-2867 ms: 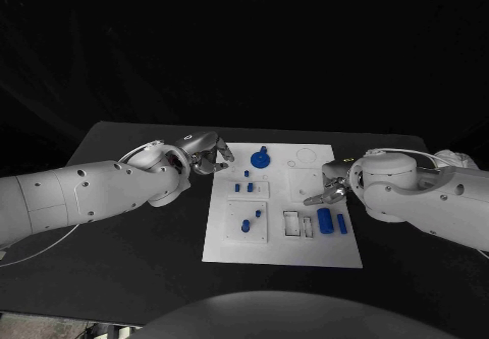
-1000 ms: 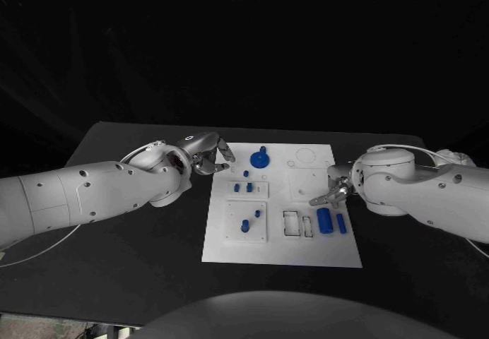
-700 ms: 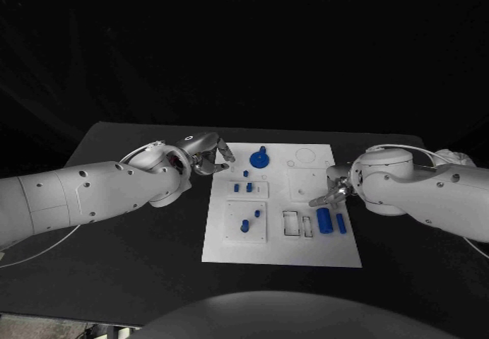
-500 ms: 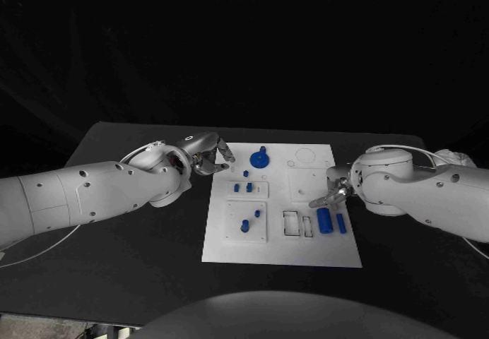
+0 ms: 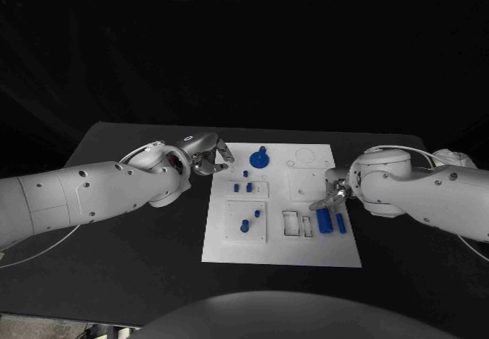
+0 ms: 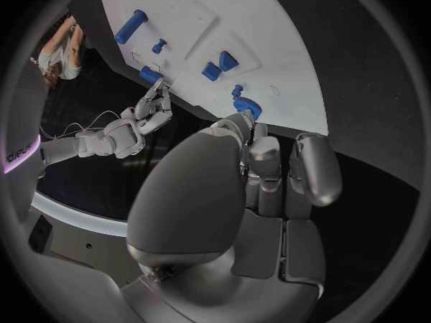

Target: Assemble the parts on the task board

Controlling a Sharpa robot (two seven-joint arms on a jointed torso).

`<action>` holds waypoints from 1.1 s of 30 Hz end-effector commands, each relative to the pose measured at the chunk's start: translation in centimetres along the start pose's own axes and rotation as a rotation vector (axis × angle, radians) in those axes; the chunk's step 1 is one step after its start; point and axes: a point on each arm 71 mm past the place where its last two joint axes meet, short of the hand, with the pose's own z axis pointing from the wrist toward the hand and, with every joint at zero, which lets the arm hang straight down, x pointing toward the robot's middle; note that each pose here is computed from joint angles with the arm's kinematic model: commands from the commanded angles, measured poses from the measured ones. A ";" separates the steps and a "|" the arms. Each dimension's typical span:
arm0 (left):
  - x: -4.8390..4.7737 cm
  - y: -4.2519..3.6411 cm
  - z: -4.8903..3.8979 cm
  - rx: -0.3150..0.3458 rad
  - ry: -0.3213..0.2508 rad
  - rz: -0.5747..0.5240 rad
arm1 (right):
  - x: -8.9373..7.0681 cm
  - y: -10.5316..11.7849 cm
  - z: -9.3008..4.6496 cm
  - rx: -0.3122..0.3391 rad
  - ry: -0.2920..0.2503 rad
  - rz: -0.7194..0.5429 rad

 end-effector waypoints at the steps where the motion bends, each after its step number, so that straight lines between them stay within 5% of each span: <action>1: 0.11 -0.13 0.06 0.002 0.012 -0.002 | 0.2 0.0 0.1 -0.011 0.025 0.006; 33: 0.13 0.13 0.00 -0.014 0.021 -0.001 | 1.0 0.1 0.8 0.001 0.056 0.062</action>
